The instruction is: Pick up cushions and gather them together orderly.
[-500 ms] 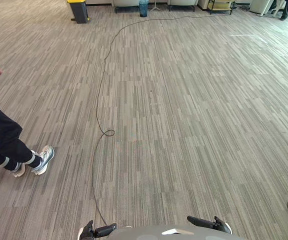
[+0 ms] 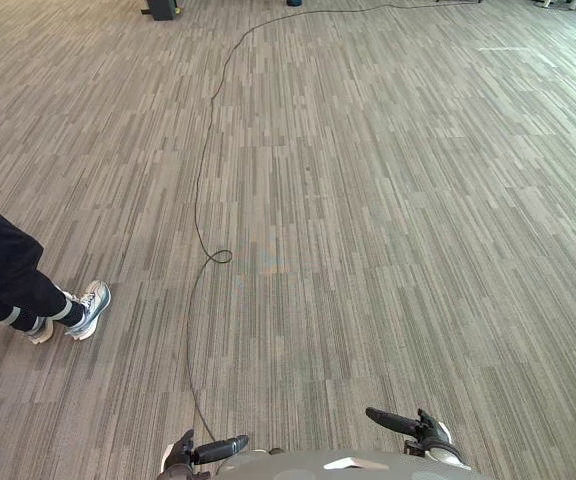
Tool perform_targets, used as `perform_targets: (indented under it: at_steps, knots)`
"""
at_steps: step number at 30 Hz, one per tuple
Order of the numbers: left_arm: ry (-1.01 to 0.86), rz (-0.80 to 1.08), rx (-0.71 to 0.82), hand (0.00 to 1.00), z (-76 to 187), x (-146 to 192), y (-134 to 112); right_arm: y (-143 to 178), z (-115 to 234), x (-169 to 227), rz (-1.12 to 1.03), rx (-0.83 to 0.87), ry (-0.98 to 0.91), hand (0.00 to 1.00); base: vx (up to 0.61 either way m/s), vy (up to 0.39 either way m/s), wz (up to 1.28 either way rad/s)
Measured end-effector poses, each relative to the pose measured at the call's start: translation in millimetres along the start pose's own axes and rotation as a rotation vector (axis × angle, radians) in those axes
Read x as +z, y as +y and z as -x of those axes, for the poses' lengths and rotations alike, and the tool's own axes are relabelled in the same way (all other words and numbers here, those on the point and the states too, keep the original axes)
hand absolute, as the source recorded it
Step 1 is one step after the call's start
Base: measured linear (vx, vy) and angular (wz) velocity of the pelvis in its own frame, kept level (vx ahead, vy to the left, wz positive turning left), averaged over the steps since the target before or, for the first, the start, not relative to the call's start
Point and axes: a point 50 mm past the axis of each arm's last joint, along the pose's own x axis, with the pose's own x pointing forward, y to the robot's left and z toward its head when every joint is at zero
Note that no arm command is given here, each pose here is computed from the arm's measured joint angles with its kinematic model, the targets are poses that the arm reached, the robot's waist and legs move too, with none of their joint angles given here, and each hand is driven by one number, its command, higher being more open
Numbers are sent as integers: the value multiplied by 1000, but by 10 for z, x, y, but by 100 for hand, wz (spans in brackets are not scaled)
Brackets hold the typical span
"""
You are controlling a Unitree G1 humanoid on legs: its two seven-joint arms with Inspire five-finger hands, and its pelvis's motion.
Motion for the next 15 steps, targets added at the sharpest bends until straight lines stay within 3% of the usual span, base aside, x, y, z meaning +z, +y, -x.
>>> perform_targets:
  at_steps: [15]
  knots:
    - [-7,-1,-6,100,-7,29,-1,7,-2,18,-3,4,-4,100,-73,-30,4]
